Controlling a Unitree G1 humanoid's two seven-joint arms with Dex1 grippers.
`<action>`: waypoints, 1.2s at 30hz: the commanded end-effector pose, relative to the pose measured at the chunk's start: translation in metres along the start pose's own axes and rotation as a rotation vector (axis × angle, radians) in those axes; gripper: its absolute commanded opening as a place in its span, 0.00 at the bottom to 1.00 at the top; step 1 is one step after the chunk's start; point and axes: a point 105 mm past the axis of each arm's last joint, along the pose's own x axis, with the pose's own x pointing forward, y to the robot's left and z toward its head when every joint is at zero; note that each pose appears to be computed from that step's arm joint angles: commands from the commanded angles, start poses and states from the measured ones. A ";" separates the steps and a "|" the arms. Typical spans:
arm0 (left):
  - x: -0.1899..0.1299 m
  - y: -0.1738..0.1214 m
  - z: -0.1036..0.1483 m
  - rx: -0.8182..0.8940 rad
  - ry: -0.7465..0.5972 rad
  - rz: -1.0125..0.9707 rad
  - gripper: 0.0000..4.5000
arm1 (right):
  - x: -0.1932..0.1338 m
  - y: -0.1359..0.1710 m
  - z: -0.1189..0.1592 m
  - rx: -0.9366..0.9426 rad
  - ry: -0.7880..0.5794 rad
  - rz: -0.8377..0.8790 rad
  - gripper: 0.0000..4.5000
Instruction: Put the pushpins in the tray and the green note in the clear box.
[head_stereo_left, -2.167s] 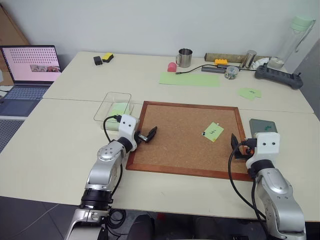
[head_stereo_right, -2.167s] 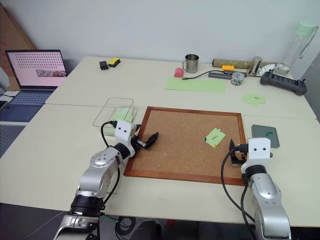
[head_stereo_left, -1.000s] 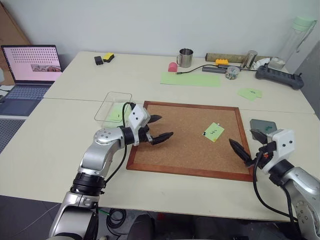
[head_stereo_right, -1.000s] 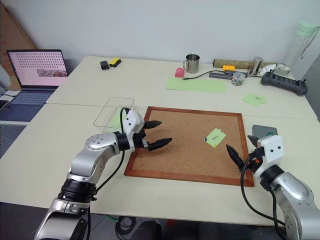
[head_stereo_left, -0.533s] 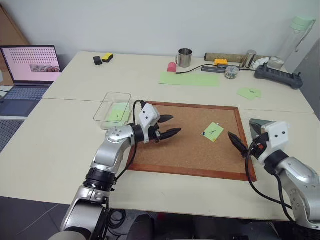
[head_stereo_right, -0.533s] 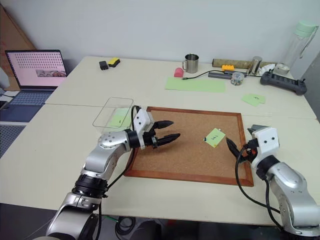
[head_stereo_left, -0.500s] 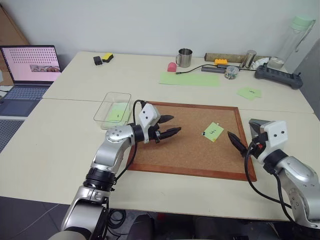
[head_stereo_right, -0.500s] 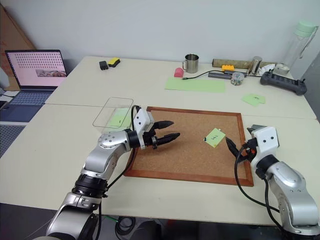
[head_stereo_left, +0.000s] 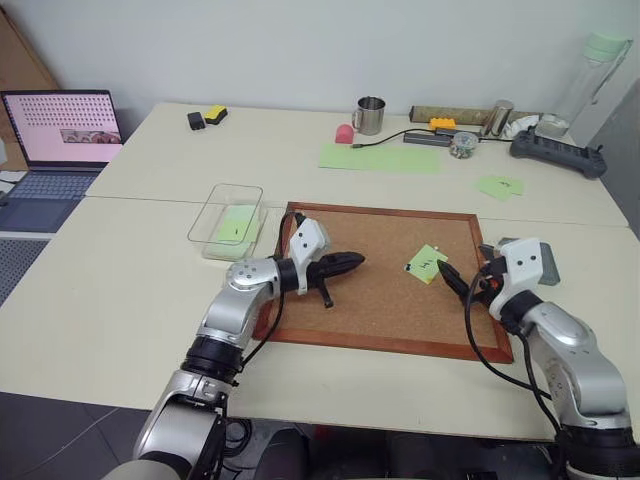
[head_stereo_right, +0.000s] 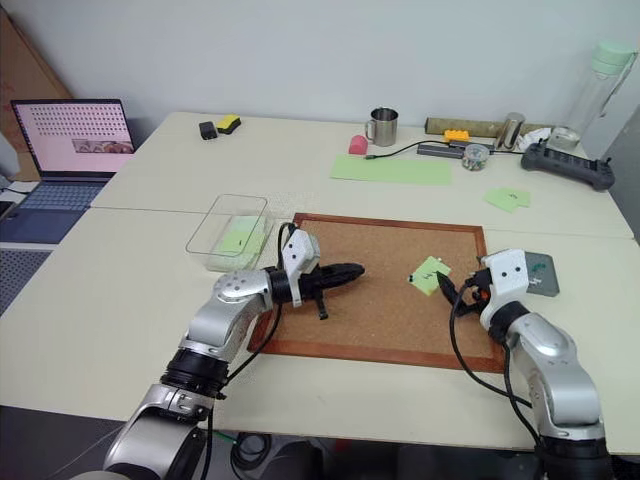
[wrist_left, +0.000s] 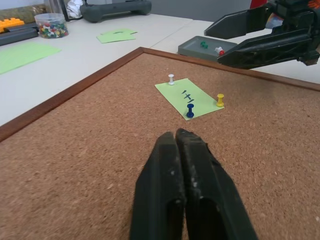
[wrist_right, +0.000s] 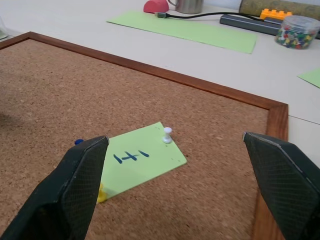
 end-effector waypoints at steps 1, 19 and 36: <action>0.007 0.001 0.002 0.040 -0.004 -0.010 0.01 | 0.011 -0.002 0.010 -0.026 -0.038 -0.018 1.00; 0.012 -0.007 -0.048 0.013 0.167 -0.027 0.01 | 0.056 -0.011 -0.003 0.059 -0.003 -0.072 1.00; 0.009 -0.003 -0.044 0.011 0.160 -0.013 0.00 | 0.065 0.003 -0.008 0.052 0.003 -0.006 0.32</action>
